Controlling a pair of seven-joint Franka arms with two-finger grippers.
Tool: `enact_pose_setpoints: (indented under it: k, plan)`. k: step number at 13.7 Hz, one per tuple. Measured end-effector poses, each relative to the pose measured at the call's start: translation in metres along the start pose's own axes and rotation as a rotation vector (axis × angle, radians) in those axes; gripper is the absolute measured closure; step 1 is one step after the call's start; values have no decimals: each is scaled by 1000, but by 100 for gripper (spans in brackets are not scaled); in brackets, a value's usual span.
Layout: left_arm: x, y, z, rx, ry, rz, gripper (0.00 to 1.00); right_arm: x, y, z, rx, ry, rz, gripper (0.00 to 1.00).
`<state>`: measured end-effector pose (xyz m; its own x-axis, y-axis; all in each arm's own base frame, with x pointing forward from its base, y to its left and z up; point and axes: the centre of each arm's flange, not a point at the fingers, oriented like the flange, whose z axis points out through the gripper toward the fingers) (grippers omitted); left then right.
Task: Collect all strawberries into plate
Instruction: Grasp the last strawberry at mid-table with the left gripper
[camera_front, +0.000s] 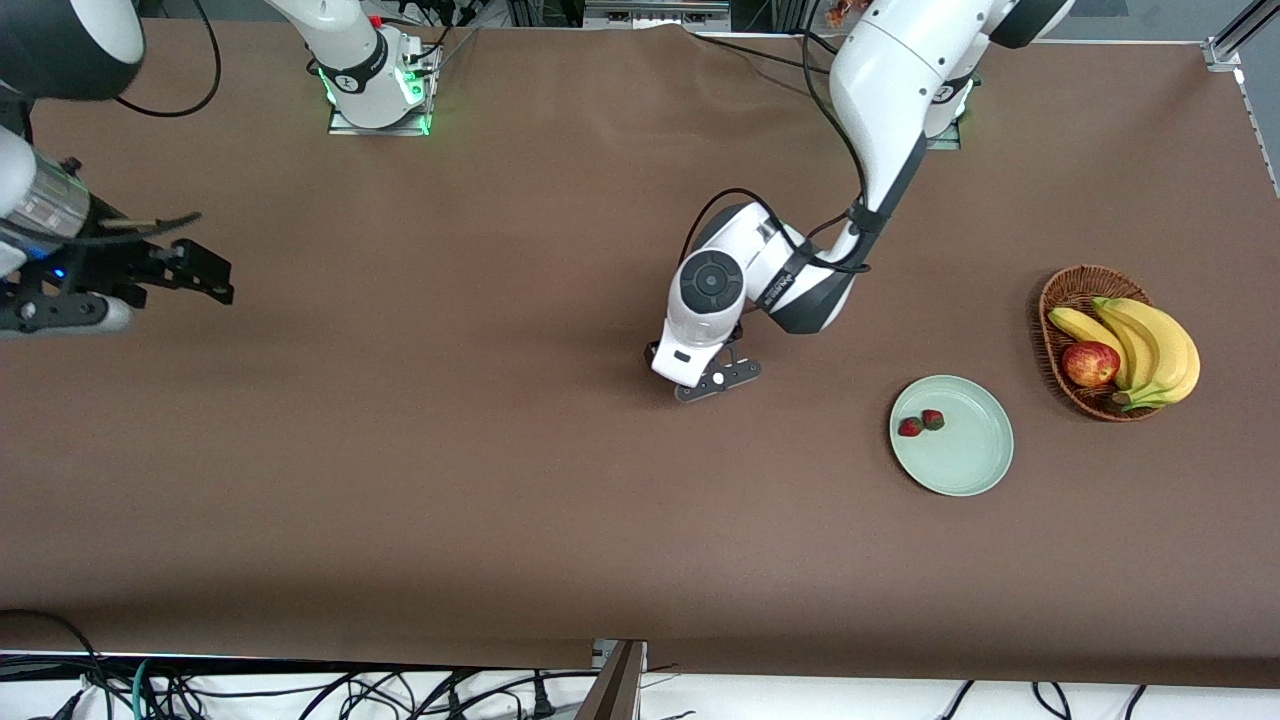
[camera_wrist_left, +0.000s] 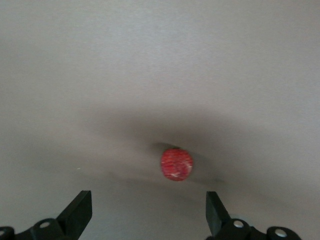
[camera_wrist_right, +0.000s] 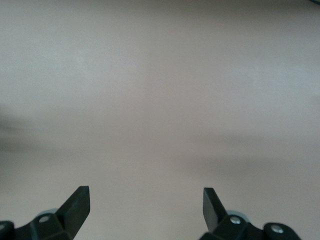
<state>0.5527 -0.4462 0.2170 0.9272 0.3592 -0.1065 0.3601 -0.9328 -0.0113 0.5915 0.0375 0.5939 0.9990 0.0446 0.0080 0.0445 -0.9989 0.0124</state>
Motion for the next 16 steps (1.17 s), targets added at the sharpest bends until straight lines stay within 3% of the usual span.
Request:
enact_pose_setpoints:
  k: [4,7,11,15,16]
  plan:
    - [12,4,9,-40,24,-11,7,-27,20,-34,-3,11,33,0]
    - [14,6,18,-61,34,-6,18,-35,21,-32,-6,-32,33,0]
    - [16,8,24,-82,45,5,26,-32,23,-21,-13,-56,9,0]
    - [16,7,25,-80,44,7,69,-32,24,-20,-13,-59,6,0]
    - [17,7,25,-79,44,7,71,-32,25,-20,-13,-59,7,0]
